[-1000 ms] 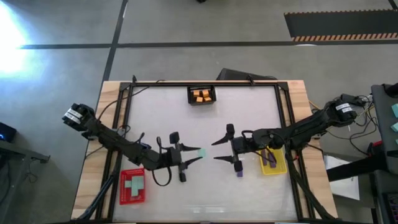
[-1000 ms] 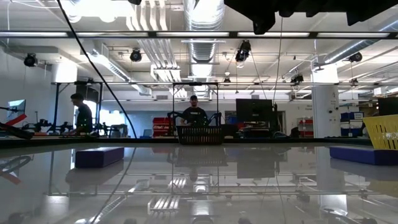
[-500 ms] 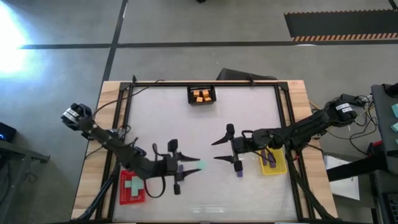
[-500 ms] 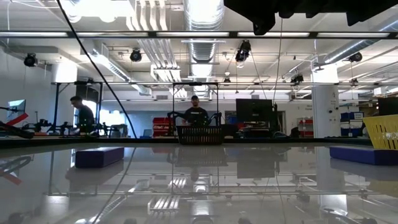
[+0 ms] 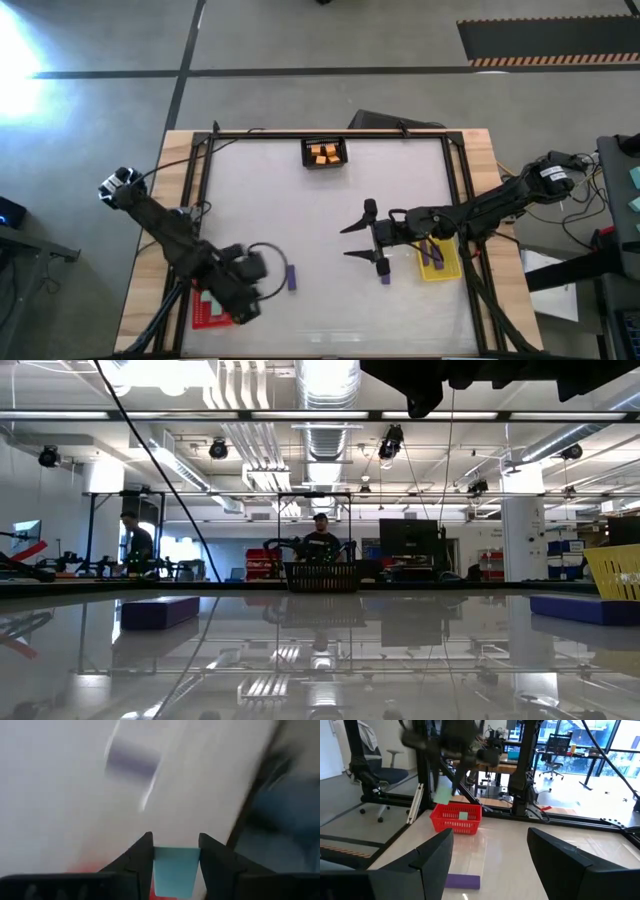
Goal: Sort & place blocks by color
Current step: Put the blue block into the red bin, then put the purple block into the yellow bin
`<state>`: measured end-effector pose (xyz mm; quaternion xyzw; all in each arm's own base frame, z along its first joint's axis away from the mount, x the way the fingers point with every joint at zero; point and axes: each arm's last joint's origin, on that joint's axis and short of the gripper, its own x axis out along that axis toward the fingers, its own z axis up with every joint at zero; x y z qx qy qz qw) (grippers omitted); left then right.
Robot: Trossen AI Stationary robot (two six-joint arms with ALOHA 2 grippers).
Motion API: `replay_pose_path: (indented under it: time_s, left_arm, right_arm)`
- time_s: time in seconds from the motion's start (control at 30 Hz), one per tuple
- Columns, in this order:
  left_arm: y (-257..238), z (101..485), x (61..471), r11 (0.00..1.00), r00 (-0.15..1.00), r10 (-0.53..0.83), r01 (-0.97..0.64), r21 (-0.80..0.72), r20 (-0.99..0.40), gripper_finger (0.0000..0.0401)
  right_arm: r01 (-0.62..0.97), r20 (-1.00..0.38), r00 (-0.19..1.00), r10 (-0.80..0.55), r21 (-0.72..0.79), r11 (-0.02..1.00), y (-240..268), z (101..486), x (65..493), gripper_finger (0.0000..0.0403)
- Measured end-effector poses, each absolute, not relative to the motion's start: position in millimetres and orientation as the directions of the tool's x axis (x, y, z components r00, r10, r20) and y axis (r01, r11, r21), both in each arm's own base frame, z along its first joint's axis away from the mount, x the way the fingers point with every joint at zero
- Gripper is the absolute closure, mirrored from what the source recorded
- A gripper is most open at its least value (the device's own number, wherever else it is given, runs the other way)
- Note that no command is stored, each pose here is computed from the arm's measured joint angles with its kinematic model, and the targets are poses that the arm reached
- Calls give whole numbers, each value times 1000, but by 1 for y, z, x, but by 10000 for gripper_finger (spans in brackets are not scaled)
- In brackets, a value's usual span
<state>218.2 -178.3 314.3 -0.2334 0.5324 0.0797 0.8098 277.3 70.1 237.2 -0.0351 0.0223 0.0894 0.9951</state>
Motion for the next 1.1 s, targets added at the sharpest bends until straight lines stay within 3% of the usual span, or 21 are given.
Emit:
replay_pose_path:
  time_s: [0.17,0.3,0.73,0.97,1.1]
  left_arm:
    - [-181,282,189,784,81,-170,-593,-185,-982,288]
    - [-181,256,177,755,-54,-164,-649,-90,-985,288]
    - [-164,207,159,759,-185,-45,-645,87,-982,287]
    - [-162,195,157,757,-180,-49,-648,81,-982,223]
    - [-163,196,158,759,-170,-56,-648,69,-984,212]
  right_arm:
    - [-179,-50,983,176,-63,982,70,237,277,156]
    - [-179,-50,983,176,-54,982,70,237,277,156]
    - [-179,-50,983,176,-55,982,70,237,277,156]
    - [-179,-50,983,176,-50,983,70,237,277,156]
    - [-179,-50,983,176,-50,983,70,237,277,156]
